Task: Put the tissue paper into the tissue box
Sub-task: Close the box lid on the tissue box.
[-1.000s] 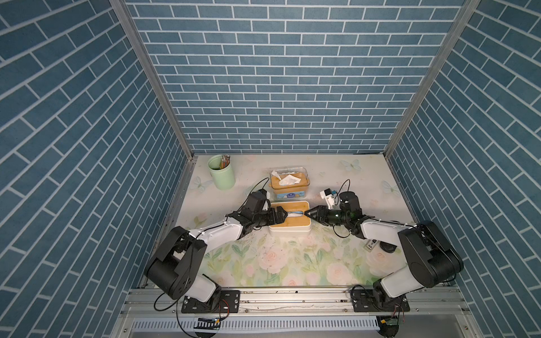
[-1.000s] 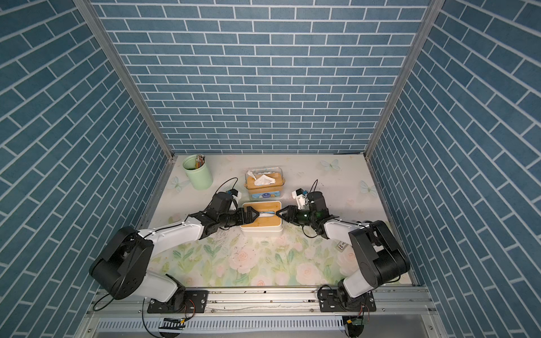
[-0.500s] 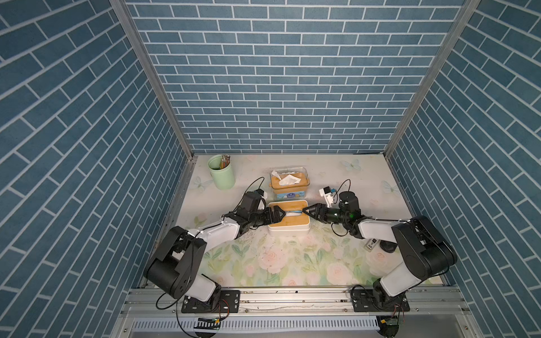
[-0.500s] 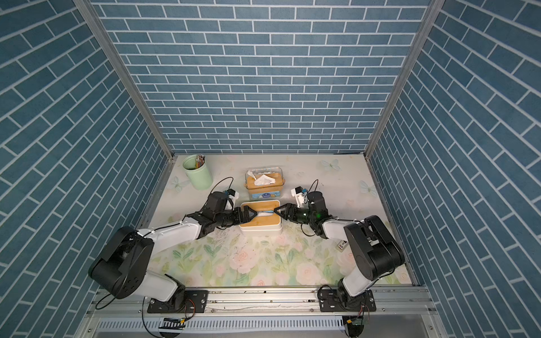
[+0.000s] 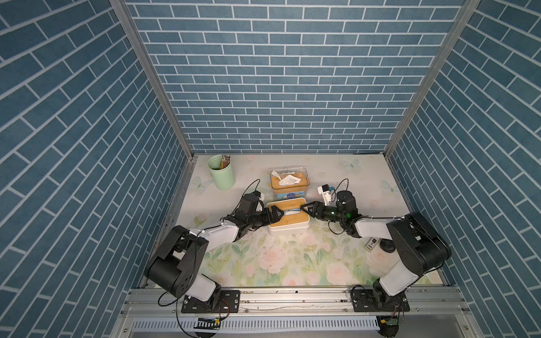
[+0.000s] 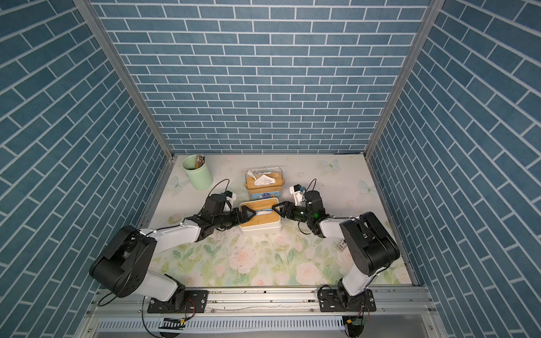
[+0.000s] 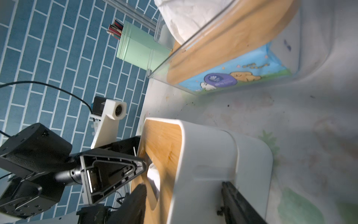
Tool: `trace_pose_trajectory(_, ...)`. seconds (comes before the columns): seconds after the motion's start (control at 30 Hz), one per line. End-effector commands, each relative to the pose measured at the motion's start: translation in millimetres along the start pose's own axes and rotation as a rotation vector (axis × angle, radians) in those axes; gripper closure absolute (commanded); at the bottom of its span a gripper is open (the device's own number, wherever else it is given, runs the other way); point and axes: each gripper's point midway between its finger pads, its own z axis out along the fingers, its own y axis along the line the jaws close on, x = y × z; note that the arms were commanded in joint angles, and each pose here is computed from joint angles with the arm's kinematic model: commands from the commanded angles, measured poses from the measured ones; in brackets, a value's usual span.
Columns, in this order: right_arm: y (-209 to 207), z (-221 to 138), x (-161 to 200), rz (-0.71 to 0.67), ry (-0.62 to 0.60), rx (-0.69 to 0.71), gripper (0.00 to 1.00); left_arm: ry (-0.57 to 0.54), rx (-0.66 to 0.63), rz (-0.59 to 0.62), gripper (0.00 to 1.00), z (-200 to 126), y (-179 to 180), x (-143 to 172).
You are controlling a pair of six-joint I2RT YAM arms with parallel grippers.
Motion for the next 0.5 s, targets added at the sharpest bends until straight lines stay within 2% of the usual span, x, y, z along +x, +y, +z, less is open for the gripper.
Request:
trace_pose_trajectory(0.0,-29.4,13.3,91.8,0.22,0.285,0.094,0.35,0.082,0.263,0.061,0.0,-0.4,-63.6,15.1)
trace_pose_trajectory(0.1,-35.5,8.5,88.9,0.185,0.29,0.145,0.34,0.063,0.234,0.072,0.0,-2.6,-60.0,8.8)
trace_pose_trajectory(0.17,-39.2,3.0,79.3,0.121,0.283,0.211,0.32,0.048,0.163,0.081,0.0,-1.8,-47.4,3.8)
trace_pose_trajectory(0.37,-29.9,-10.8,52.8,-0.028,0.261,0.271,0.15,0.029,0.064,0.102,0.0,-2.9,-28.8,-4.0)
trace_pose_trajectory(0.47,-30.2,-22.3,40.1,-0.085,0.244,0.314,0.12,0.019,0.055,0.109,0.0,-5.3,-29.9,-7.1)
